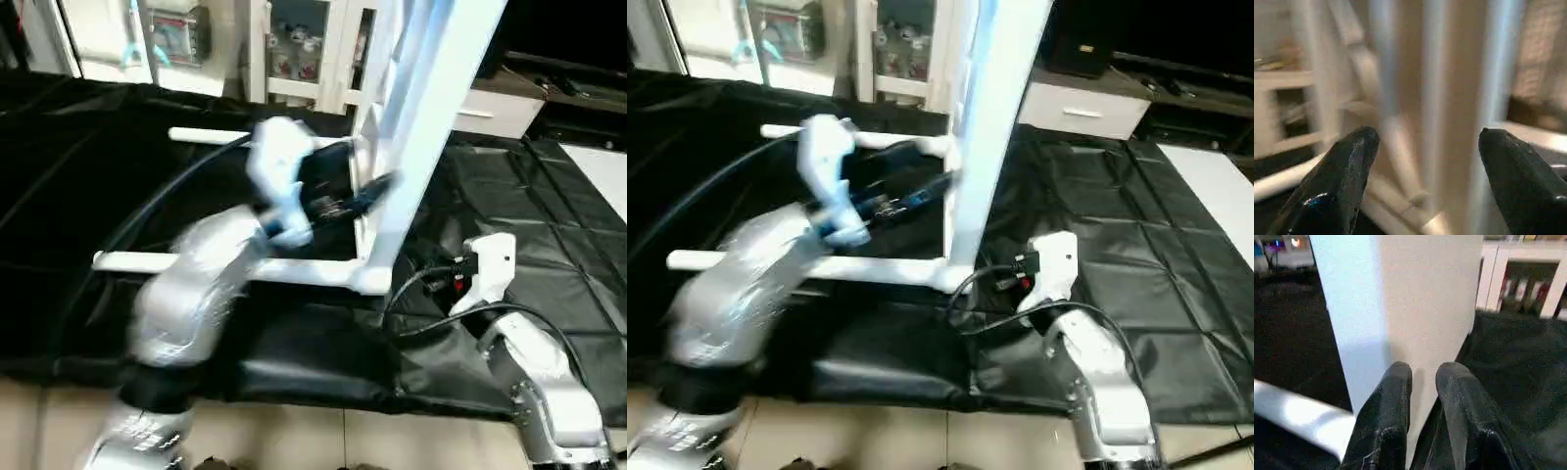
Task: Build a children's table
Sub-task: Flip table
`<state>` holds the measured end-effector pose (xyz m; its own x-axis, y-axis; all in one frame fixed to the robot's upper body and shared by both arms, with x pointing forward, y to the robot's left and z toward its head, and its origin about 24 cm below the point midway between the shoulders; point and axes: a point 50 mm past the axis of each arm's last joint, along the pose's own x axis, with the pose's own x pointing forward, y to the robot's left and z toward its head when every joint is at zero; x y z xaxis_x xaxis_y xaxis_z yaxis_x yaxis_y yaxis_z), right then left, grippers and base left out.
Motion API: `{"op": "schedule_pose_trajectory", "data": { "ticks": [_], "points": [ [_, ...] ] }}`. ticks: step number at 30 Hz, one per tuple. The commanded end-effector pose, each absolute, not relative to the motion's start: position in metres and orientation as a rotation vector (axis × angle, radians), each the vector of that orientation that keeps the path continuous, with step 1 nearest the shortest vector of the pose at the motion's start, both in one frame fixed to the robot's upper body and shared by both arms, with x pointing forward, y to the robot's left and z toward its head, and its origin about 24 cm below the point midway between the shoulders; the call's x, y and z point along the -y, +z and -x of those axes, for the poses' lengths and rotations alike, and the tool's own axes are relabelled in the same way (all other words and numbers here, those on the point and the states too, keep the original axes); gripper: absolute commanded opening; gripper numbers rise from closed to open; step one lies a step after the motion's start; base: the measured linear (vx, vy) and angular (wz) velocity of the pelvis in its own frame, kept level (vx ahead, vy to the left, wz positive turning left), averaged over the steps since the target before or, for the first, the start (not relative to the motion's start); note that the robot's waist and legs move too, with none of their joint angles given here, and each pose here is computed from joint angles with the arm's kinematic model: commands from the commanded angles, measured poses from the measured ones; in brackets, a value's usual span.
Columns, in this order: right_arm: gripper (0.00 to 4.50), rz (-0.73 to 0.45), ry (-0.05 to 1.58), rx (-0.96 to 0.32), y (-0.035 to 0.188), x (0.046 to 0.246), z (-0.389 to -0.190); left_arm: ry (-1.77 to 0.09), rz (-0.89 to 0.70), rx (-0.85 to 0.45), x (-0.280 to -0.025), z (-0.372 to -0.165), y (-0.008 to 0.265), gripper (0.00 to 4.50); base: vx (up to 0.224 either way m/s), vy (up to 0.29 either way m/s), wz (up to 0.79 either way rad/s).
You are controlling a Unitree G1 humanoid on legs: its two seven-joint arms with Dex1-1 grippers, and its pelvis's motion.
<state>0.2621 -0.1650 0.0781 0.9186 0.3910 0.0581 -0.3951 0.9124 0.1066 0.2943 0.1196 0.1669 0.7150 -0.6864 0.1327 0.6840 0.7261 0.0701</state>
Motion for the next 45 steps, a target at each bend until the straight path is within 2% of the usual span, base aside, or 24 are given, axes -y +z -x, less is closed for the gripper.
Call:
{"op": "schedule_pose_trajectory", "data": {
  "ticks": [1,3,7,9,10,11,15,17,21,23,26,31,35,38,40,45],
  "points": [
    [1.04,-0.105,0.381,0.088,0.085,0.173,-0.258,-0.744,-0.029,0.153,-0.124,-0.288,0.170,3.78,0.000,0.000,0.00],
    [1.04,-0.101,0.373,0.100,0.086,0.175,-0.256,-0.740,-0.036,0.138,-0.128,-0.285,0.166,3.78,0.000,0.000,0.00],
    [1.44,-0.139,0.371,0.152,0.093,0.180,-0.250,-0.731,-0.046,0.113,-0.136,-0.280,0.159,3.81,0.000,0.000,0.00],
    [1.59,-0.147,0.424,0.247,0.113,0.179,-0.245,-0.666,-0.062,0.106,-0.148,-0.274,0.152,3.81,0.000,0.000,0.00],
    [1.68,-0.147,0.424,0.247,0.113,0.179,-0.245,-0.666,-0.062,0.106,-0.148,-0.274,0.152,3.81,0.000,0.000,0.00],
    [1.78,-0.137,0.445,0.279,0.122,0.175,-0.244,-0.643,-0.070,0.107,-0.152,-0.272,0.151,3.81,0.000,0.000,0.00],
    [2.12,-0.076,0.462,0.338,0.145,0.160,-0.256,-0.685,-0.033,0.166,-0.149,-0.260,0.154,3.81,0.000,0.000,0.00],
    [2.38,-0.068,0.471,0.346,0.152,0.152,-0.261,-0.719,-0.045,0.144,-0.150,-0.257,0.149,3.81,0.000,0.000,0.00],
    [2.64,-0.070,0.448,0.320,0.155,0.143,-0.272,-0.715,-0.053,0.147,-0.150,-0.256,0.150,3.81,0.000,0.000,0.00],
    [2.82,-0.067,0.437,0.293,0.154,0.138,-0.279,-0.729,-0.057,0.146,-0.150,-0.255,0.152,3.81,0.000,0.000,0.00],
    [3.08,-0.060,0.334,0.256,0.153,0.136,-0.295,-0.758,-0.084,0.135,-0.151,-0.251,0.154,3.81,0.000,0.000,0.00],
    [3.08,-0.023,0.287,0.187,0.145,0.133,-0.307,-0.741,-0.105,0.137,-0.156,-0.250,0.157,3.81,0.000,0.000,0.00],
    [3.08,0.002,0.234,0.072,0.126,0.132,-0.316,-0.730,-0.114,0.143,-0.155,-0.252,0.160,3.81,0.000,0.000,0.00],
    [3.08,0.020,0.209,0.017,0.116,0.132,-0.319,-0.728,-0.126,0.140,-0.155,-0.253,0.161,3.81,0.000,0.000,0.00],
    [3.08,-0.020,0.181,-0.047,0.102,0.135,-0.318,-0.720,-0.125,0.144,-0.154,-0.254,0.162,3.81,0.000,0.000,0.00],
    [3.08,-0.039,0.182,-0.060,0.091,0.137,-0.314,-0.718,-0.128,0.150,-0.155,-0.255,0.165,3.81,0.000,0.000,0.00]
  ]
}}
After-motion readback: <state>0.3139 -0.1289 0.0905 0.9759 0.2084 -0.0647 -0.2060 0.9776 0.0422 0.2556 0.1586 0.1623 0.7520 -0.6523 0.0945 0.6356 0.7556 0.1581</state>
